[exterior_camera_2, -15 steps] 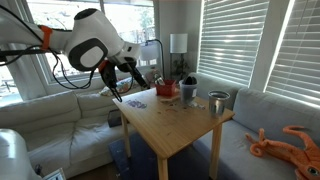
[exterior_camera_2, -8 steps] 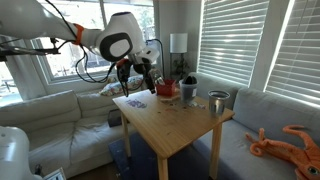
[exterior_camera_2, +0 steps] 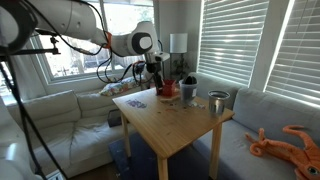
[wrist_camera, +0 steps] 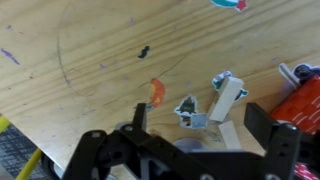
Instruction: Put one wooden block in the silver cup
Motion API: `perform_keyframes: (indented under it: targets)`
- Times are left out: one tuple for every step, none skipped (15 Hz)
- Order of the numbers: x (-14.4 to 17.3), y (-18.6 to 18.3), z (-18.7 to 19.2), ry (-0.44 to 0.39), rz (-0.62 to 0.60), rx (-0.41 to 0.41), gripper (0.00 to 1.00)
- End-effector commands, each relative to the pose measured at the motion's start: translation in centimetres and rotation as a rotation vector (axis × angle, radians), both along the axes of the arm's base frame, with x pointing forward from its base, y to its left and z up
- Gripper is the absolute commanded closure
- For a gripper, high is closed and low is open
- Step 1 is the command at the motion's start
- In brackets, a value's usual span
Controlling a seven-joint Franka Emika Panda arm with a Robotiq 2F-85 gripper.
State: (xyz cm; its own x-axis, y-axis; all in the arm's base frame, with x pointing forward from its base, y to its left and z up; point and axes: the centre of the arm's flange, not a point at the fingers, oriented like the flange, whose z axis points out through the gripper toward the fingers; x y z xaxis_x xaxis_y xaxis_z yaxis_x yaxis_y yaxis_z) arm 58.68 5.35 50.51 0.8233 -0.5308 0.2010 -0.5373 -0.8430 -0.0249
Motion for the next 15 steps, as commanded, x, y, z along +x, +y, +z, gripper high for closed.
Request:
perform_keyframes:
  targets:
    - [1.1,0.8,0.1,0.002,0.011,0.007,0.0]
    - [1.8,1.3,0.1,0.003,0.017,0.012,0.0]
    - [2.3,1.4,0.1,0.002,0.018,0.014,0.0]
    - [2.5,1.3,0.2,0.003,0.016,0.015,0.0]
    - [2.5,1.2,0.3,0.002,0.015,0.015,0.0]
    - [2.6,1.2,0.4,0.003,0.014,0.015,0.0]
    - [2.5,1.2,0.5,0.003,0.014,0.015,0.0]
    - [3.1,1.7,0.0,0.008,0.024,0.028,0.0]
    - [3.7,2.1,-0.7,0.026,0.026,-0.002,0.0]
    - [4.8,2.5,-1.7,0.065,0.035,-0.006,0.0]
    - [5.4,2.9,-2.5,0.08,0.039,-0.017,0.0]
    - [6.1,3.2,-3.2,0.101,0.046,-0.019,0.0]
    - [6.9,3.5,-4.0,0.119,0.05,-0.019,0.0]
    - [7.6,3.7,-4.9,0.129,0.046,-0.031,0.0]
    - [8.2,3.6,-5.6,0.129,0.049,-0.029,0.0]
